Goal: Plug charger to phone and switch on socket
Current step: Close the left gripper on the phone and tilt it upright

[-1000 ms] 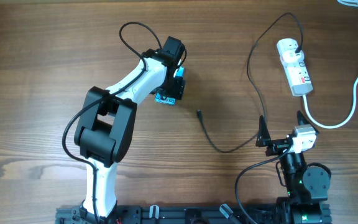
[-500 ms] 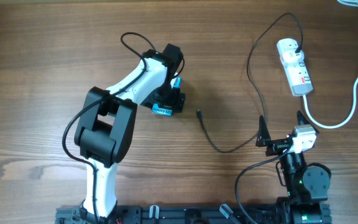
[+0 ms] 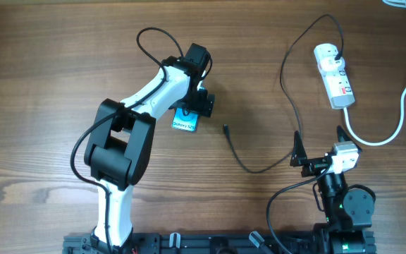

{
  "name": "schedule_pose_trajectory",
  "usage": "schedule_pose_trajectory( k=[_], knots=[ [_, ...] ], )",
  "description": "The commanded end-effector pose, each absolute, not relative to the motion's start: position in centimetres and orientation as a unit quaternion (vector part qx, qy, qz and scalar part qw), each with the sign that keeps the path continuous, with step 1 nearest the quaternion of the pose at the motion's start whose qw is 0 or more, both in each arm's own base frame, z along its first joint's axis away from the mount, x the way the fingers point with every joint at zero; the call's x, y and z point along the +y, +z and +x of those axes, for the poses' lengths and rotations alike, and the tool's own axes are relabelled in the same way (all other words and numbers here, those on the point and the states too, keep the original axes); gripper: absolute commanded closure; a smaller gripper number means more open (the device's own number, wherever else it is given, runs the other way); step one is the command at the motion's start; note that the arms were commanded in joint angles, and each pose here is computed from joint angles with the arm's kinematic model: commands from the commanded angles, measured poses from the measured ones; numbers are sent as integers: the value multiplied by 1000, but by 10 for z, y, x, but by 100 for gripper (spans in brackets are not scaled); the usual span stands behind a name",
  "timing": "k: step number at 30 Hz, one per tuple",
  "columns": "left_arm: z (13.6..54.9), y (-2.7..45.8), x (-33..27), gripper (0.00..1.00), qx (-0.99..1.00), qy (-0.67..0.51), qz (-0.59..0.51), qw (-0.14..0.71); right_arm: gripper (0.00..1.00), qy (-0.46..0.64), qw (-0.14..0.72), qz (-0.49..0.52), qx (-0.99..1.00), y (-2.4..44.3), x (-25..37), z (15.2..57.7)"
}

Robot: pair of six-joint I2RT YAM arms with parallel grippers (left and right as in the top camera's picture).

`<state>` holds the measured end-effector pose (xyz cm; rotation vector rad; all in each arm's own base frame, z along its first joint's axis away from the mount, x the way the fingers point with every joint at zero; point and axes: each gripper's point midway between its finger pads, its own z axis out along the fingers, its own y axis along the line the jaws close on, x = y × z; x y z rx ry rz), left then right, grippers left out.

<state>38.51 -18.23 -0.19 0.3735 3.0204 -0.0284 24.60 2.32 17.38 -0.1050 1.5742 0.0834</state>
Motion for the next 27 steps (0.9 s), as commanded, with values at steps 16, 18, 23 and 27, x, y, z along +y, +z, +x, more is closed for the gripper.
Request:
schedule_pose_trajectory(
  k=[16, 18, 23, 27],
  knots=[
    [370, -28, -171, 10, 987, 8, 160, 8, 0, 32, 706, -51, 706, 175, 23, 246],
    [369, -28, -170, 14, 987, 9, 160, 7, 0, 33, 706, -51, 706, 175, 23, 246],
    [371, -28, -171, 25, 987, 7, 160, 11, 0, 33, 706, -51, 706, 175, 23, 246],
    [372, -28, -172, 29, 987, 7, 160, 13, 0, 33, 706, -51, 706, 175, 23, 246]
  ],
)
